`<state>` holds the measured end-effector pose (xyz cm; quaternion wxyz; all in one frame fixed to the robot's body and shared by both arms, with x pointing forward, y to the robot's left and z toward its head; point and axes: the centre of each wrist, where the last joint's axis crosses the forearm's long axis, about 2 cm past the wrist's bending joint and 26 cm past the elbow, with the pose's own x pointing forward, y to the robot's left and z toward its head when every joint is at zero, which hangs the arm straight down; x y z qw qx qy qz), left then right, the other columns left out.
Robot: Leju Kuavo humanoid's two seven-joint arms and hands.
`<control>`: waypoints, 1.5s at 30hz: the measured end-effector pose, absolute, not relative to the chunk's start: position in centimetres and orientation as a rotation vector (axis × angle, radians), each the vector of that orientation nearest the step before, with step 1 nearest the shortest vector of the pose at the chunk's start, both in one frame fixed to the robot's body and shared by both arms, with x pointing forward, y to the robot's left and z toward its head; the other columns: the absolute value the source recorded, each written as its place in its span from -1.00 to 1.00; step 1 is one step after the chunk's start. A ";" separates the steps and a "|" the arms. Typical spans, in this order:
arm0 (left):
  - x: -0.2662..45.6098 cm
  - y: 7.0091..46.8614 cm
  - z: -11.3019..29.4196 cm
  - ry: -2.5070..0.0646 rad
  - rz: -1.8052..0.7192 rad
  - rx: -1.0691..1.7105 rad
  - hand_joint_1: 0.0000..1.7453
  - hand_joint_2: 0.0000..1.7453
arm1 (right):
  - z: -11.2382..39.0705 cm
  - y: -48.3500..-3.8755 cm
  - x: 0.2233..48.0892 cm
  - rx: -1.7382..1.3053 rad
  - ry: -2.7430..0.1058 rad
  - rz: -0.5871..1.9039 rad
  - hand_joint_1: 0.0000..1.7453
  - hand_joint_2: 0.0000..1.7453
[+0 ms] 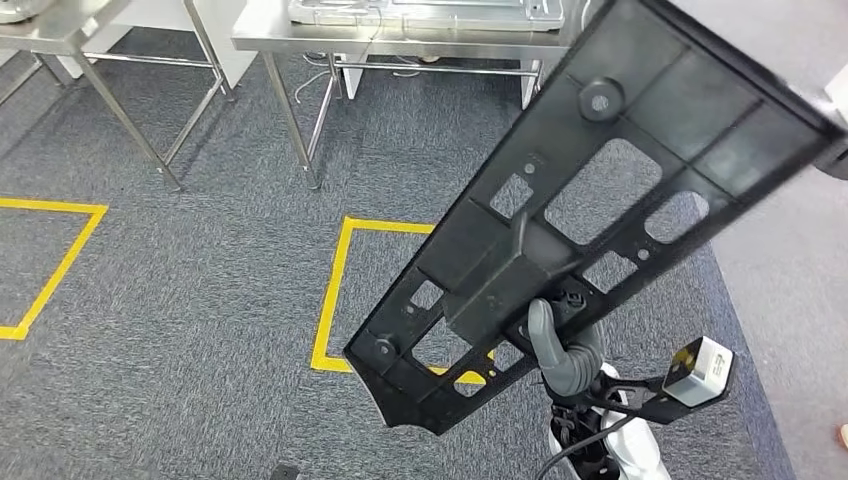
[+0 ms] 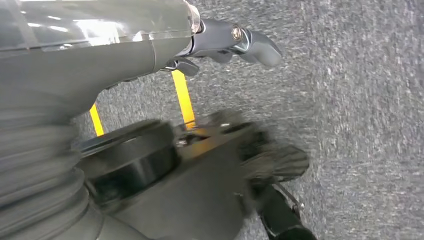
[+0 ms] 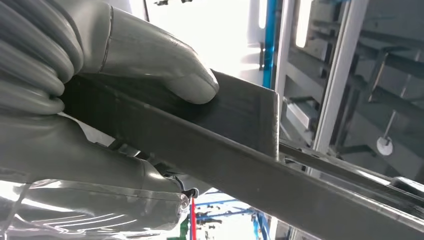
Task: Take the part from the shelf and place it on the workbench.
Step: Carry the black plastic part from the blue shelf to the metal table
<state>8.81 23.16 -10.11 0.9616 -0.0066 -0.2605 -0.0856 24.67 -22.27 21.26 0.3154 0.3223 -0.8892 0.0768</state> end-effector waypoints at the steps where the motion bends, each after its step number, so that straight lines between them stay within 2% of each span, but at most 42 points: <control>1: 8.7 23.2 -10.1 -0.525 -0.174 -0.014 -1.00 1.00 | 21.2 -22.3 24.7 0.849 -2.341 0.200 1.00 1.00; 45: 9.2 23.5 -10.1 -0.524 -0.185 -0.011 -1.00 1.00 | 21.5 -22.4 24.5 0.831 -2.359 0.187 1.00 1.00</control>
